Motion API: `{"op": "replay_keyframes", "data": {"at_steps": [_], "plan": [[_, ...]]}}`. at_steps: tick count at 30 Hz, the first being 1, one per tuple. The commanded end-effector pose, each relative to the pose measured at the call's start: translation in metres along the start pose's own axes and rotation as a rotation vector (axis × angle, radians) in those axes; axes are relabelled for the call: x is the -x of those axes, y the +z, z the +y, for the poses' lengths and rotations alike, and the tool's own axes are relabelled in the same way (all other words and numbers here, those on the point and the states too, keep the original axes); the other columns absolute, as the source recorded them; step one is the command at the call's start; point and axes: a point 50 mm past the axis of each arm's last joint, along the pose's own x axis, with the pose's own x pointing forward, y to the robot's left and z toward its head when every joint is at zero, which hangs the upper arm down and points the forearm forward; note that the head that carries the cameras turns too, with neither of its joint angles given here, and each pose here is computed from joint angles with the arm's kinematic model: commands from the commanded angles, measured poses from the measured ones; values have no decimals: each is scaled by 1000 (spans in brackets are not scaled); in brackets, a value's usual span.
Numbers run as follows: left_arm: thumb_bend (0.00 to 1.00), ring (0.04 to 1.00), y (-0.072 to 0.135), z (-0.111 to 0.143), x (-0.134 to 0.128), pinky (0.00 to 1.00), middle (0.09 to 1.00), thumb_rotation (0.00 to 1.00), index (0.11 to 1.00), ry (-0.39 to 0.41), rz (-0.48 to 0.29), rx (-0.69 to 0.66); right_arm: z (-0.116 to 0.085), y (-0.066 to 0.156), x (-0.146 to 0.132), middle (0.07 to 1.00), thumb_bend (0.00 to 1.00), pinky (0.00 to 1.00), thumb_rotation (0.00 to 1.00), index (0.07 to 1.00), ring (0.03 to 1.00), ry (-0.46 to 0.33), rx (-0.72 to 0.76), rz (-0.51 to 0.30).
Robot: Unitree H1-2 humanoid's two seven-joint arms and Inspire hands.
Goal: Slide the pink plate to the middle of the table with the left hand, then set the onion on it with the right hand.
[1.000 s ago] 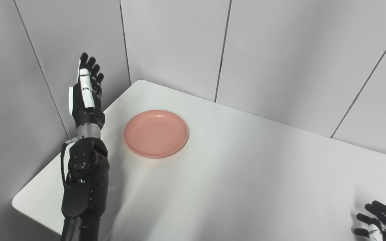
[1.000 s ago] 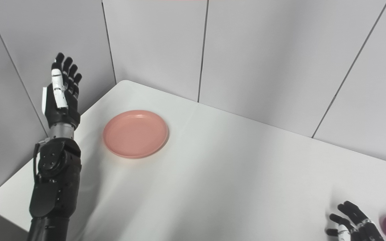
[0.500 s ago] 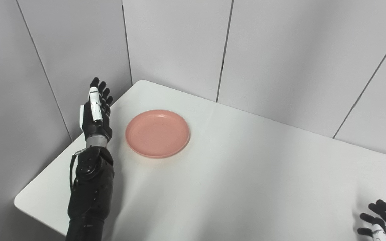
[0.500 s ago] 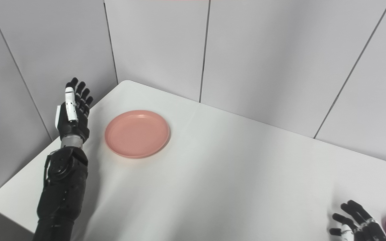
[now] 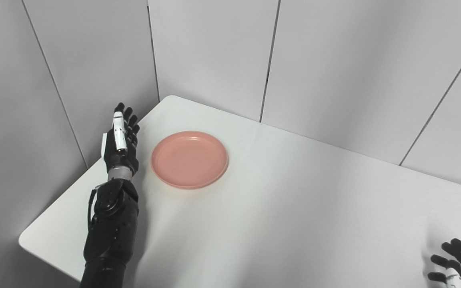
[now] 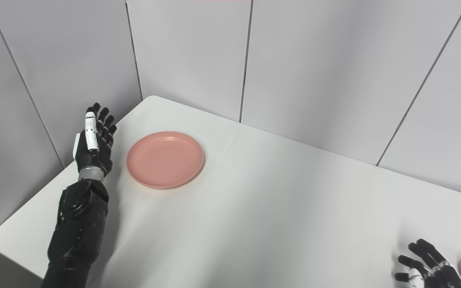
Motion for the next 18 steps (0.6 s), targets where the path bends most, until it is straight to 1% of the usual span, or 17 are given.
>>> {"op": "replay_keyframes", "data": {"at_steps": [1,7,12,15,18], "plan": [[330,985,16,-11,-9,1000,985,1000,965,-47,-71,14,2,18,-4,705,383,425,0,710,603,14,-1,-77],[319,975,9,-9,-10,1000,976,1000,959,-81,-34,5,4,17,-4,698,382,424,0,709,598,6,-3,-72],[313,968,4,-11,-12,988,967,1000,945,-60,-14,-14,5,17,-3,688,381,424,0,703,589,8,-9,-75],[315,972,-1,-13,-16,998,968,1000,945,-72,6,-16,6,18,-3,683,380,423,0,699,583,9,-9,-76],[315,967,-4,-16,-18,985,960,1000,938,-72,17,-18,7,19,-3,679,380,423,0,696,581,12,-5,-76]]}}
